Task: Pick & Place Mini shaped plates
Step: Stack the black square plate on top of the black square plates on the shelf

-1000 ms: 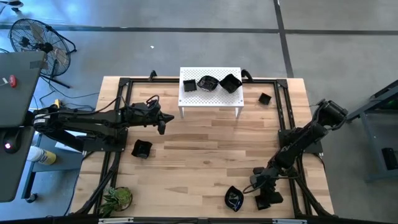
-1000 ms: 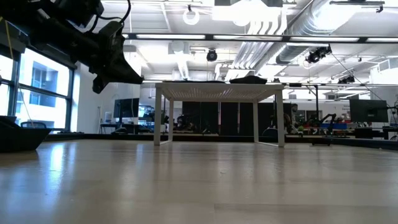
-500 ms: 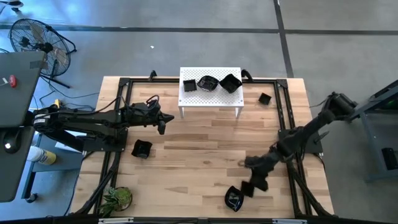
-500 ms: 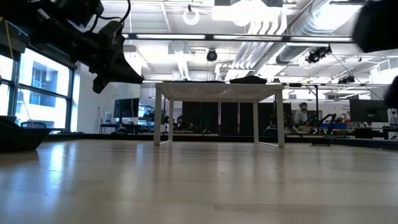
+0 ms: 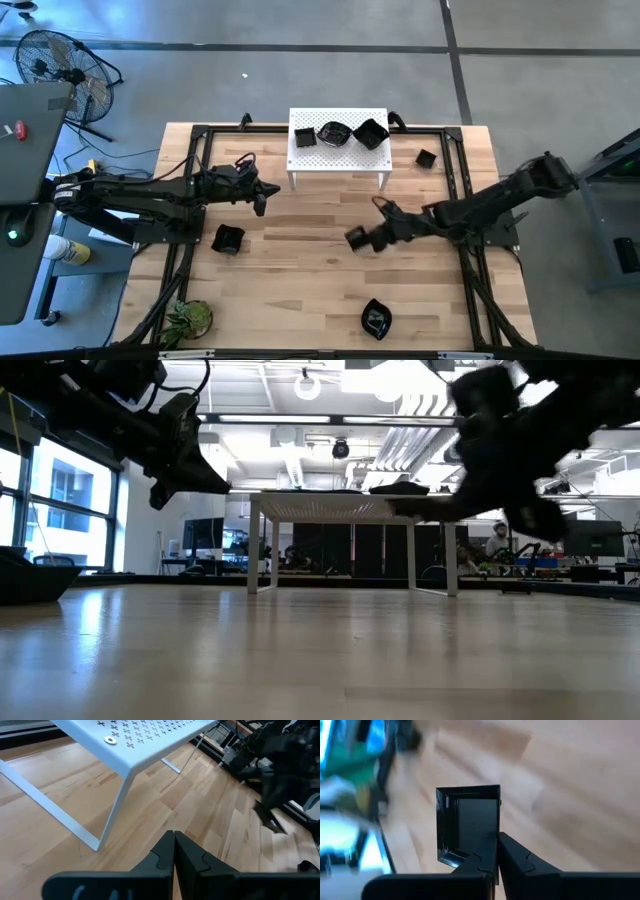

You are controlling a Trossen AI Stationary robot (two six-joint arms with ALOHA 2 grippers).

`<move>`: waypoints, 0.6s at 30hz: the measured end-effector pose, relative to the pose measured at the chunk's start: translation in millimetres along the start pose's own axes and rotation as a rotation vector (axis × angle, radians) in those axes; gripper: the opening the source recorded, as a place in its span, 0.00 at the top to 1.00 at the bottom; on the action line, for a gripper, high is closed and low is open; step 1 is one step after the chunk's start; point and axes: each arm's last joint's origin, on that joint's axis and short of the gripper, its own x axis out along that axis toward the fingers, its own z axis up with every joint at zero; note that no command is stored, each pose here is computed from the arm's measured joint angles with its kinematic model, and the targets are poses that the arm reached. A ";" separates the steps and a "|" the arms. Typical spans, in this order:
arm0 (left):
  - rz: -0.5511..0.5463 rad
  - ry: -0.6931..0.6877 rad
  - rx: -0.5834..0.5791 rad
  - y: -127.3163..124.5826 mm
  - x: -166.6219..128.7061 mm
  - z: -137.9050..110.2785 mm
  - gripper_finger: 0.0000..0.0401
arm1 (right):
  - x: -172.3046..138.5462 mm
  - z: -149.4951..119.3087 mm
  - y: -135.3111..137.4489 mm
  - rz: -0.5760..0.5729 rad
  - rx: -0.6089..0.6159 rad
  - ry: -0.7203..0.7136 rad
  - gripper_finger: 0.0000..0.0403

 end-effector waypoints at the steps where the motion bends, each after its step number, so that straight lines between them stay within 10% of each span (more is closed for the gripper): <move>1: 0.000 -0.001 0.000 0.0 0.0 0.1 1.00 | 5.3 4.1 -1.0 -0.001 0.030 -0.034 0.99; 18: -0.031 0.018 -0.001 -0.9 0.0 -0.5 1.00 | 129.7 60.4 18.9 -0.158 0.176 -0.079 0.99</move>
